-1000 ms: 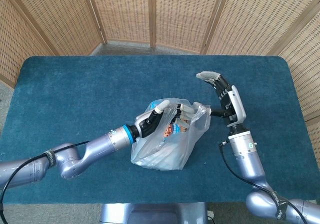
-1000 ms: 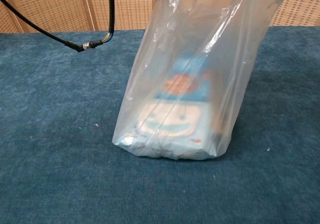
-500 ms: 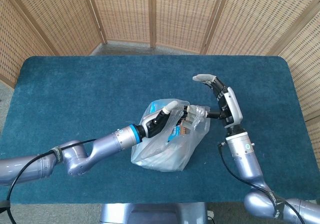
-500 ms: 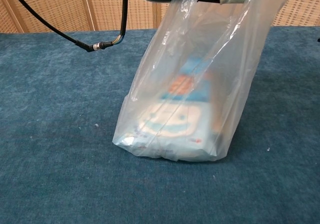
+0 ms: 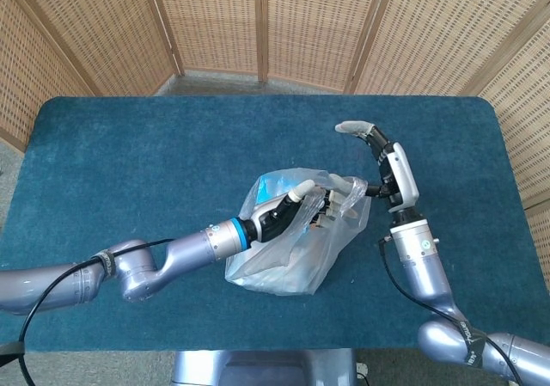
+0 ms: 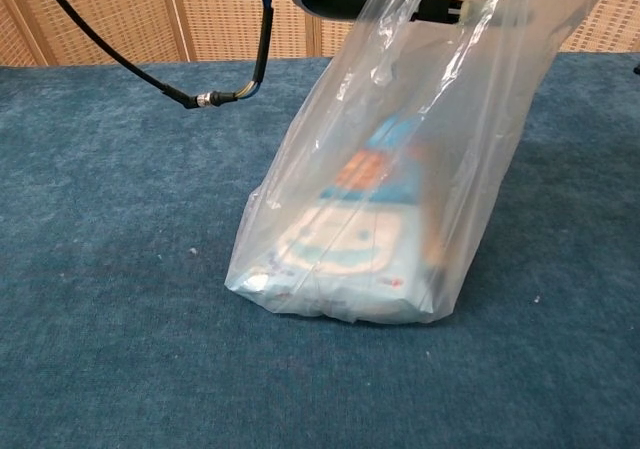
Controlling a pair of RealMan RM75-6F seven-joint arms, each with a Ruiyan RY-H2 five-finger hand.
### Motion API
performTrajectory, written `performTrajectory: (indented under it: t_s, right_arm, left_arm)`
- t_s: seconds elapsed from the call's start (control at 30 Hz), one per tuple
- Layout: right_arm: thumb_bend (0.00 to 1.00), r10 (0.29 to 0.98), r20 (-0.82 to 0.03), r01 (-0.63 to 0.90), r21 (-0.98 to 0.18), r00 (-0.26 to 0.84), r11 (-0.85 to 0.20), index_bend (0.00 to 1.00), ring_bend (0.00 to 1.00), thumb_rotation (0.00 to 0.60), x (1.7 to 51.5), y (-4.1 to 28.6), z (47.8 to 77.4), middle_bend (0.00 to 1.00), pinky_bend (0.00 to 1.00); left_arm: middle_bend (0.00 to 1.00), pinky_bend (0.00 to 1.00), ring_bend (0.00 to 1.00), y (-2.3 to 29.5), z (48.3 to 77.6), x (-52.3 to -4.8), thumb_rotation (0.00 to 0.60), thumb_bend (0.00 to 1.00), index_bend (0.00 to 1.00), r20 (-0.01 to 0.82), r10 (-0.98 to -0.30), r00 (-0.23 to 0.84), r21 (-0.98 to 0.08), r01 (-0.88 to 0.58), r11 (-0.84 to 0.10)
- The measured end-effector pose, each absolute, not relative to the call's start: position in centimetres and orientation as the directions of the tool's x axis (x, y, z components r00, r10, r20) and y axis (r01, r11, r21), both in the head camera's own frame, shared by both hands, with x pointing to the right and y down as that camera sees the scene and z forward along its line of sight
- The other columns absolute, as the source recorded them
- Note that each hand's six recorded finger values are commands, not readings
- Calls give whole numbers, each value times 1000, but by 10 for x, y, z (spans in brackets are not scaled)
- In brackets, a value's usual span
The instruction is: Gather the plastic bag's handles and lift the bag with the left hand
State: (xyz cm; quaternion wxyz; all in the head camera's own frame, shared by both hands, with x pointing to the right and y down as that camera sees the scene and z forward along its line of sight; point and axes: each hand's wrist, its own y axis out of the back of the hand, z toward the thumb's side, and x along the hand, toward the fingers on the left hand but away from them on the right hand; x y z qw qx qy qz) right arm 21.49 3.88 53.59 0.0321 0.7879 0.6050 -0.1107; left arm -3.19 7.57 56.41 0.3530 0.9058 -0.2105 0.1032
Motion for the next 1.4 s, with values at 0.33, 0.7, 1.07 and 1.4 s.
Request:
performTrajectory:
  t_s: [0.33, 0.7, 1.07, 1.4]
  right_arm:
    - [62, 945, -219, 954, -124, 242, -273, 282, 201, 600, 213, 38, 541, 285, 108]
    - [63, 945, -227, 954, -133, 236, -270, 282, 201, 598, 212, 37, 546, 285, 107]
    - [62, 943, -233, 950, -150, 236, -275, 282, 200, 600, 211, 39, 550, 285, 107]
    - [63, 945, -238, 947, -179, 222, -267, 260, 178, 600, 218, 38, 553, 261, 107]
  left_arm:
    - [258, 250, 184, 78, 563, -24, 0, 137, 234, 326, -300, 897, 618, -442, -650]
    - [413, 419, 406, 75, 568, -34, 0, 135, 363, 352, -300, 887, 614, -460, -641]
    - [563, 615, 626, 77, 567, -37, 0, 135, 438, 359, -291, 886, 644, -462, -610]
    - [585, 677, 673, 73, 564, -42, 0, 136, 454, 345, -301, 889, 681, -458, -571]
